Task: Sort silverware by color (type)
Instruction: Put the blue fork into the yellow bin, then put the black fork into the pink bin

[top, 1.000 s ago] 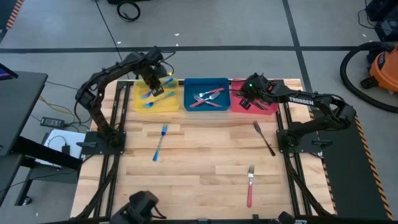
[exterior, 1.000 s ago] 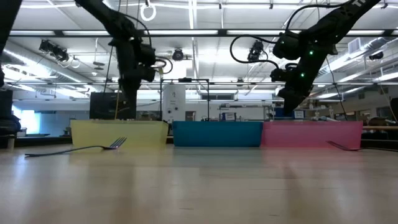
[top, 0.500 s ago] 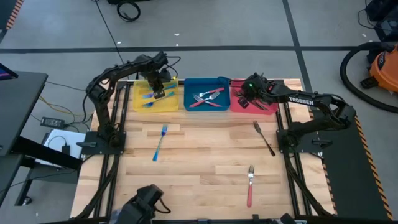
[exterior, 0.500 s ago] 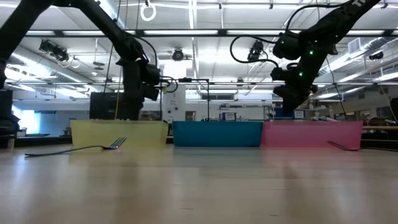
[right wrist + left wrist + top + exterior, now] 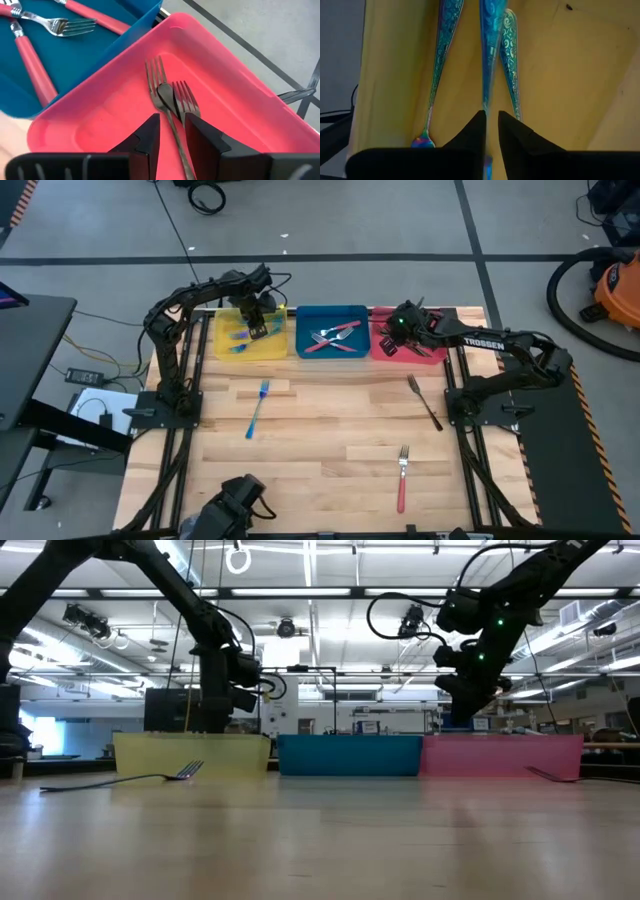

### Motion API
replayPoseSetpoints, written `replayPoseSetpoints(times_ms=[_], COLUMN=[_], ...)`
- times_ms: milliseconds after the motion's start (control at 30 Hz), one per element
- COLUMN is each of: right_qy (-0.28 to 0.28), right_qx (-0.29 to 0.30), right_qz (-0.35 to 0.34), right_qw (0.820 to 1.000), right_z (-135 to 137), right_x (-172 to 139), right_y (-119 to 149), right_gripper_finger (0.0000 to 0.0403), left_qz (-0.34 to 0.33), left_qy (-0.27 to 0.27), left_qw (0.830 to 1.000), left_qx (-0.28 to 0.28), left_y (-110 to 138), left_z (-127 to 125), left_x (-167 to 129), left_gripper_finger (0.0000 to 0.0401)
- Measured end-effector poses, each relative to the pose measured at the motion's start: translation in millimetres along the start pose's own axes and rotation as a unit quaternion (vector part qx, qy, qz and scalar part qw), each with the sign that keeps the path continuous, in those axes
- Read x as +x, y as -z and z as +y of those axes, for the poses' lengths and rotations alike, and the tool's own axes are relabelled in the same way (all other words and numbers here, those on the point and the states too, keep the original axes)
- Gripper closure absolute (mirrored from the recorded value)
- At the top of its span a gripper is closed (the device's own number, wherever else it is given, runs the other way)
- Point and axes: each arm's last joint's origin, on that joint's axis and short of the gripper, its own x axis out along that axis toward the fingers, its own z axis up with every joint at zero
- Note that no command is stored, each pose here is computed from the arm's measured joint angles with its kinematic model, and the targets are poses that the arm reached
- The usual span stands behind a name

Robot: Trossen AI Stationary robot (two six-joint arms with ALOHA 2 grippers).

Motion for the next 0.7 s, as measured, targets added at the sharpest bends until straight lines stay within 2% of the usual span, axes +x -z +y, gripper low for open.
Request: replayPoseSetpoints(times_ms=[233,400,567,700], right_qy=[-0.005,-0.006,-0.026,-0.039], right_qx=[-0.013,-0.031,-0.06,-0.06], right_qz=[0.014,0.07,0.112,0.172], right_qw=[1.0,0.997,0.992,0.982], right_z=[3,2,7,9], right_x=[-1,-13,-32,-43], right_y=[3,0,-8,-1], right_gripper_finger=[0.0304,0.0301,0.0288,0.0271], left_qz=[0.002,0.002,-0.008,-0.013], left_qy=[0.002,0.001,-0.001,-0.002], left_qw=[1.0,1.0,1.0,0.999], left_qx=[-0.021,-0.026,0.0,0.029], left_y=[0,-3,-14,-24], left_z=[0,-6,-24,-42], left_x=[0,0,-8,-10], left_gripper_finger=[0.0323,0.0311,0.031,0.031])
